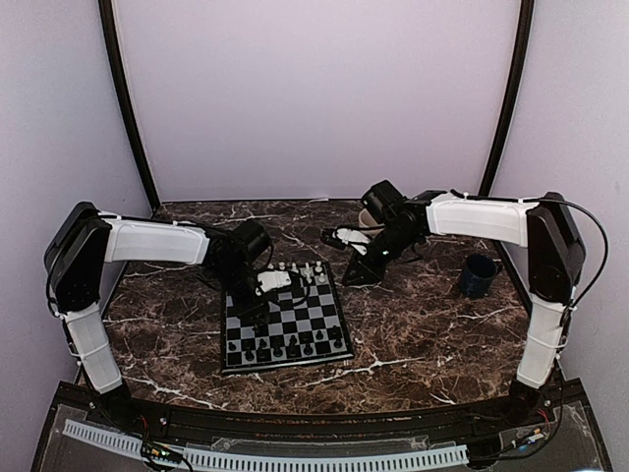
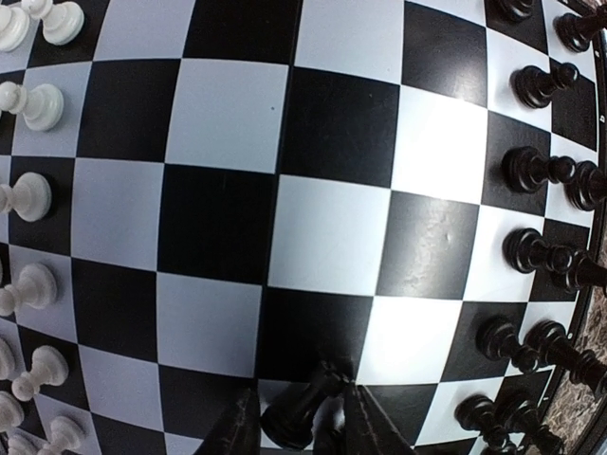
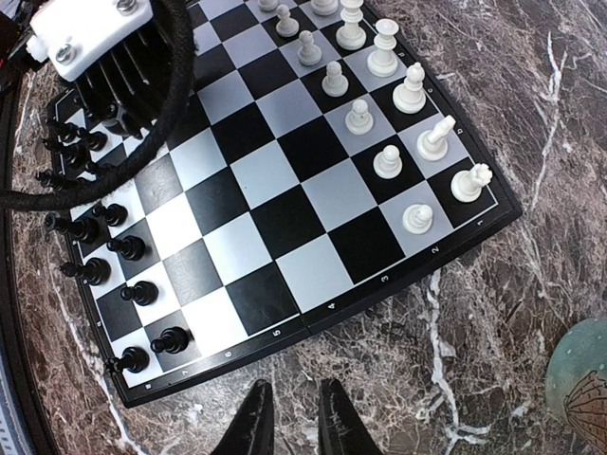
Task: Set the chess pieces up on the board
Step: Pick up the rook from the chessboard.
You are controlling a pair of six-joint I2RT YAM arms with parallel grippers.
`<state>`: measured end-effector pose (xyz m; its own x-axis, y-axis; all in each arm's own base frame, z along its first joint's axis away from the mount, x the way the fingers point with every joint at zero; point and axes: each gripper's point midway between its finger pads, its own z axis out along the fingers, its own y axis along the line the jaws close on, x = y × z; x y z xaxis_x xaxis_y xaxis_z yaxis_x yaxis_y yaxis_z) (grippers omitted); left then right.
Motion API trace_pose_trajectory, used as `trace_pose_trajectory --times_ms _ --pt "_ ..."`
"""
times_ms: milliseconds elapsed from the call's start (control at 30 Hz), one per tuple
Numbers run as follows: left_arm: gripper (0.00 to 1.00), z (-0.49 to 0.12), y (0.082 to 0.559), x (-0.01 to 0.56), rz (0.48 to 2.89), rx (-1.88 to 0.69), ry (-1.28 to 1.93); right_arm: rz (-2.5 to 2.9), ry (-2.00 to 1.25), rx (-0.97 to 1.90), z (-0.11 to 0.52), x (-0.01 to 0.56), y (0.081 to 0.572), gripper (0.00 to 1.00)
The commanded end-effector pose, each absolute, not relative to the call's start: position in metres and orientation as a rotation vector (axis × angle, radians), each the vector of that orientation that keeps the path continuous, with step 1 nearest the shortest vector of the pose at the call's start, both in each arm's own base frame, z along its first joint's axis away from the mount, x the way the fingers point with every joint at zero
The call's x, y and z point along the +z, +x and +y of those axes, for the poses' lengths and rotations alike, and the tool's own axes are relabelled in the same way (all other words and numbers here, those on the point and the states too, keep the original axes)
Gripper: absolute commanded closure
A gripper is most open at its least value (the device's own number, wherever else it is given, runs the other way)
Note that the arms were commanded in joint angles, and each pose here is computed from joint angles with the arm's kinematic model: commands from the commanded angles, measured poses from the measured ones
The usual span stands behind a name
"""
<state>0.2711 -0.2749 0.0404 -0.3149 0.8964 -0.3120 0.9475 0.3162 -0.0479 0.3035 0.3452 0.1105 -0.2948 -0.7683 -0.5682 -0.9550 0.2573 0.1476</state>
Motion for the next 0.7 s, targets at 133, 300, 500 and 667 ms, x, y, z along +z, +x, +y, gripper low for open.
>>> trace_pose_trajectory --times_ms 133,300,500,667 --pt "0.69 -0.265 0.261 0.053 2.335 -0.329 1.659 2.146 -1.594 0.694 0.350 0.109 0.300 0.81" --pt "0.71 -0.264 0.261 0.051 2.345 -0.308 1.661 2.151 -1.596 0.698 0.350 0.108 0.300 0.81" --pt "0.74 -0.268 0.259 0.045 2.356 -0.301 1.686 2.153 -1.596 0.693 0.349 0.107 0.300 0.81" --pt "0.75 -0.273 0.254 0.039 2.366 -0.298 1.722 2.152 -1.598 0.693 0.349 0.107 0.300 0.81"
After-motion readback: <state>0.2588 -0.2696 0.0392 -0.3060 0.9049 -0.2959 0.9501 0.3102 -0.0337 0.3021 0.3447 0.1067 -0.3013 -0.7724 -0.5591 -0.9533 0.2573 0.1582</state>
